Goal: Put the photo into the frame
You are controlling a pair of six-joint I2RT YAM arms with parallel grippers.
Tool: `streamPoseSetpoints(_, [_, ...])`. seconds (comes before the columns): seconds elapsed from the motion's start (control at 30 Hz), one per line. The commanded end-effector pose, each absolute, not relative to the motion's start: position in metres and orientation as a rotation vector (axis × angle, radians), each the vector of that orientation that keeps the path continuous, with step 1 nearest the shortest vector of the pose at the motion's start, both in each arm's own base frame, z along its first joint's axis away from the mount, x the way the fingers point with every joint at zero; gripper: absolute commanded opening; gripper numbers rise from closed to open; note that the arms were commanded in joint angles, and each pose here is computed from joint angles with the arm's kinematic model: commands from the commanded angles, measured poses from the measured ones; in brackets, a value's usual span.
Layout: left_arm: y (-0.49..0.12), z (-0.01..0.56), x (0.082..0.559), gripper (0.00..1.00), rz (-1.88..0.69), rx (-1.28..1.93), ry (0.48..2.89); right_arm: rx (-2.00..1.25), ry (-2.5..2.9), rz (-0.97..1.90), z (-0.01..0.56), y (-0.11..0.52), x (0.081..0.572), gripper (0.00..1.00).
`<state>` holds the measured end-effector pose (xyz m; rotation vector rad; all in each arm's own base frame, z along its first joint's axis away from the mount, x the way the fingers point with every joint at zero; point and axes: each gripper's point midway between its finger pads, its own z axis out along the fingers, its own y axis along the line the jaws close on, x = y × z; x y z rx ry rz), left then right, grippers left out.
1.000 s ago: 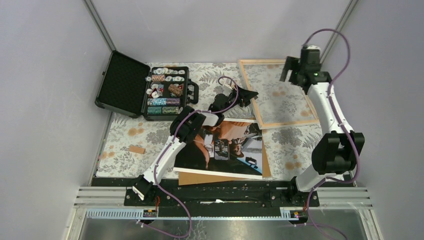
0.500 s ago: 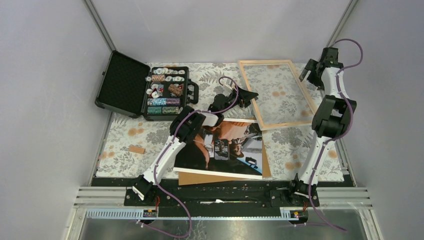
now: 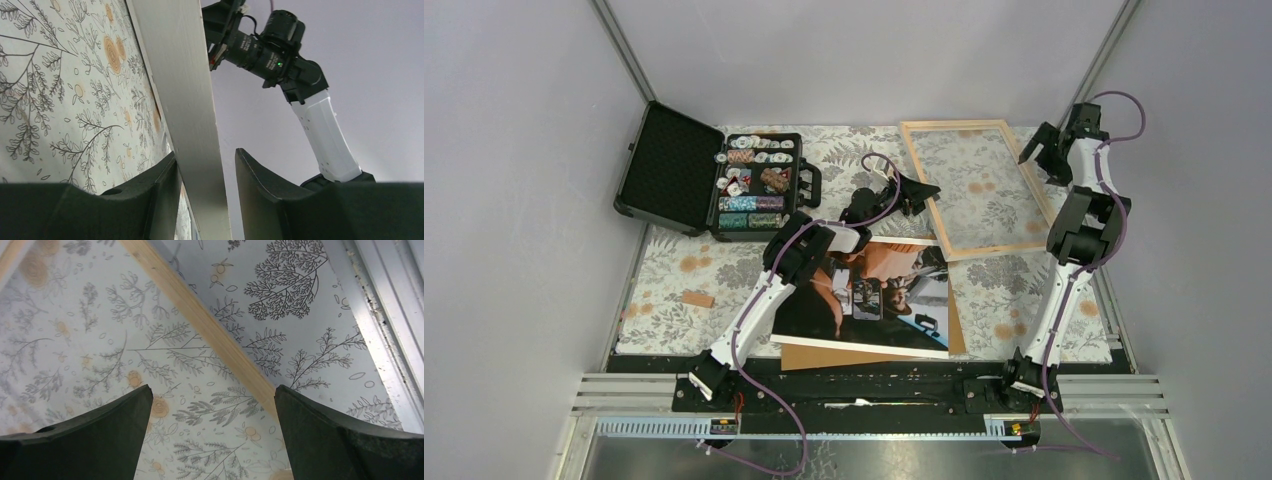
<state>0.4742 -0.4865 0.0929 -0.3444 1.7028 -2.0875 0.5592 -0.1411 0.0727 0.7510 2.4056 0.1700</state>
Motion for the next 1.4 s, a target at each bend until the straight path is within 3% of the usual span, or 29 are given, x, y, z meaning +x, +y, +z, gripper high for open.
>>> streamPoseSetpoints(0.0, [-0.471, 0.089, 0.471, 0.46, -2.124, -0.317, 1.623, 0.772, 2.380, 0.251, 0.068, -0.141, 0.570, 0.99])
streamPoseSetpoints(0.6, [-0.464, 0.086, 0.474, 0.42, -2.146, -0.357, 1.584, 0.776, 2.393, 0.378, 0.063, -0.123, 0.558, 0.91])
streamPoseSetpoints(1.0, [-0.462, 0.084, 0.476, 0.40, -2.142, -0.375, 1.585, 0.734, 2.371, 0.253, 0.097, -0.135, 0.546, 0.96])
streamPoseSetpoints(1.37, [-0.462, 0.083, 0.476, 0.40, -2.137, -0.374, 1.587, 0.743, 2.404, 0.286, 0.078, -0.128, 0.539, 0.93])
